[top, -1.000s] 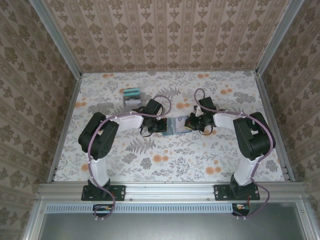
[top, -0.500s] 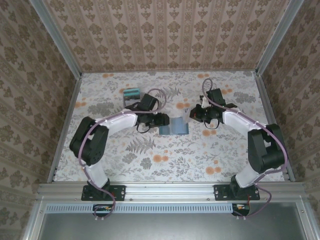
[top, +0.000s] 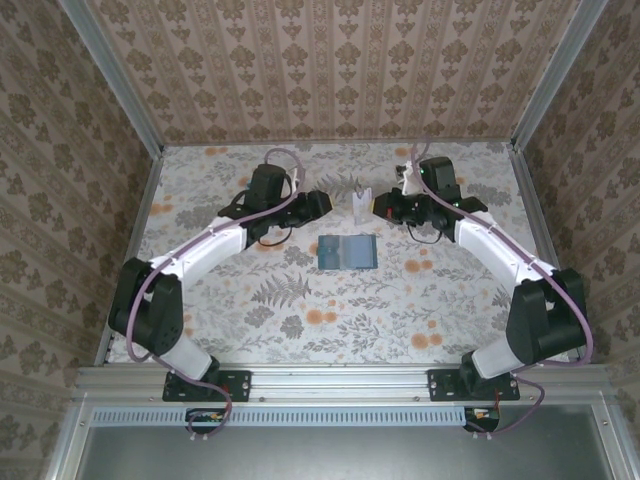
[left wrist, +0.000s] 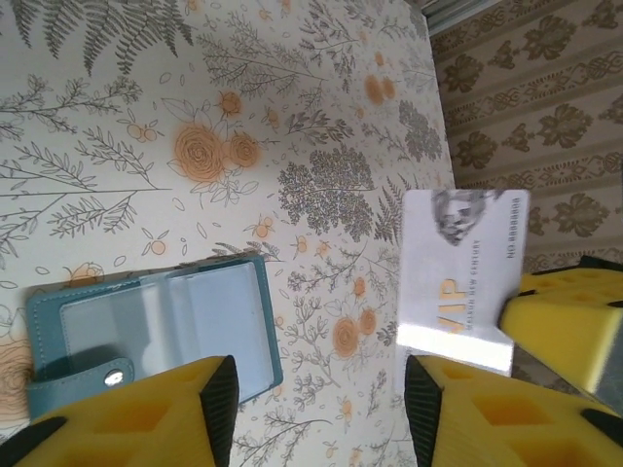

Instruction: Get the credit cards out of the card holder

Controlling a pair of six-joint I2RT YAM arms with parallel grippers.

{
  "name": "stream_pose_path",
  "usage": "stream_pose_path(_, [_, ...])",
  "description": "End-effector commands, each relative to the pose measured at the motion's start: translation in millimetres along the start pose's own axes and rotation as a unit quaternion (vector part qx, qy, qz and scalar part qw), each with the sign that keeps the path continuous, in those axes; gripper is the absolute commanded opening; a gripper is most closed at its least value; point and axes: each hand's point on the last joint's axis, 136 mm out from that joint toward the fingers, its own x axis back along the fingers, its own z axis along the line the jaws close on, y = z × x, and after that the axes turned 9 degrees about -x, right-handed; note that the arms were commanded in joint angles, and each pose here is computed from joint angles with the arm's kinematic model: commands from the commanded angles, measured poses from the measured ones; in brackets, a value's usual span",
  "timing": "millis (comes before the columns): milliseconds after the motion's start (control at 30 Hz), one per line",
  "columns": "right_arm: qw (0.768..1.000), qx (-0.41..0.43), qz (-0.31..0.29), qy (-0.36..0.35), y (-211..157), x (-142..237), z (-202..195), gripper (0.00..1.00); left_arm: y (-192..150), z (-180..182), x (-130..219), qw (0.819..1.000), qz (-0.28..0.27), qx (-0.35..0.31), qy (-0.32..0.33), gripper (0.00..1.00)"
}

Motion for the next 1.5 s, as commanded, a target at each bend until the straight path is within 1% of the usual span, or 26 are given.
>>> stream_pose_path(0, [0.997,0.081,0.014,0.014,0,3,35,0.00,10,0,27,0.999,-0.025,-0.013,0.017,0.61])
stream_pose_path(100, [0.993,0.116,0.019,0.013,0,-3,49,0.00,14,8,44,0.999,-0.040,-0.015,0.034,0.68])
stream_pose_path(133, [0.992,0.121,0.019,0.018,1,-5,54,0.00,14,10,49,0.998,-0.043,-0.015,0.038,0.69])
stream_pose_path(167, [0.992,0.125,0.020,0.024,2,-8,59,0.00,15,13,54,0.998,-0.049,-0.013,0.042,0.74])
stream_pose_path(200, [0.990,0.134,0.020,0.029,2,-11,64,0.00,15,14,61,0.997,-0.054,-0.013,0.045,0.75])
stream_pose_path(233, [0.989,0.146,0.019,0.031,2,-14,69,0.00,13,15,65,0.997,-0.058,-0.016,0.049,0.80])
stream_pose_path(267, [0.985,0.167,0.021,0.030,0,-19,73,0.00,18,24,76,0.995,-0.070,-0.012,0.067,0.87])
stream_pose_path(300, [0.981,0.189,0.022,0.024,-2,-24,77,0.00,19,30,87,0.993,-0.078,-0.016,0.088,0.98])
stream_pose_path(333, [0.977,0.212,0.025,0.019,-3,-28,81,0.00,19,33,96,0.991,-0.084,-0.021,0.103,1.00])
stream_pose_path(433, [0.957,0.286,0.049,0.017,-11,-48,88,0.00,19,44,124,0.984,-0.099,-0.024,0.144,1.00])
stream_pose_path(567, [0.918,0.386,0.088,-0.015,-19,-82,84,0.00,19,52,163,0.976,-0.133,-0.022,0.174,1.00])
stream_pose_path(633, [0.907,0.405,0.110,-0.022,-21,-97,81,0.00,17,55,180,0.971,-0.149,-0.016,0.187,1.00])
stream_pose_path(733, [0.887,0.446,0.119,-0.033,-18,-120,83,0.00,9,62,202,0.963,-0.163,-0.009,0.213,1.00])
stream_pose_path(833, [0.852,0.508,0.120,-0.047,-19,-141,89,0.00,-2,68,220,0.956,-0.174,-0.001,0.237,1.00])
stream_pose_path(1033, [0.798,0.587,0.116,-0.073,-12,-181,95,0.00,-22,73,245,0.948,-0.185,0.014,0.258,1.00])
stream_pose_path(1100, [0.775,0.617,0.116,-0.079,-10,-193,95,0.00,-29,74,252,0.945,-0.186,0.016,0.267,1.00])
stream_pose_path(1300, [0.719,0.680,0.095,-0.106,-8,-226,98,0.00,-44,77,265,0.942,-0.180,0.023,0.283,1.00])
stream_pose_path(1400, [0.695,0.703,0.086,-0.123,-9,-241,95,0.00,-51,79,268,0.941,-0.177,0.029,0.288,1.00])
stream_pose_path(1467, [0.687,0.710,0.082,-0.128,-10,-250,92,0.00,-54,79,270,0.940,-0.176,0.030,0.292,1.00])
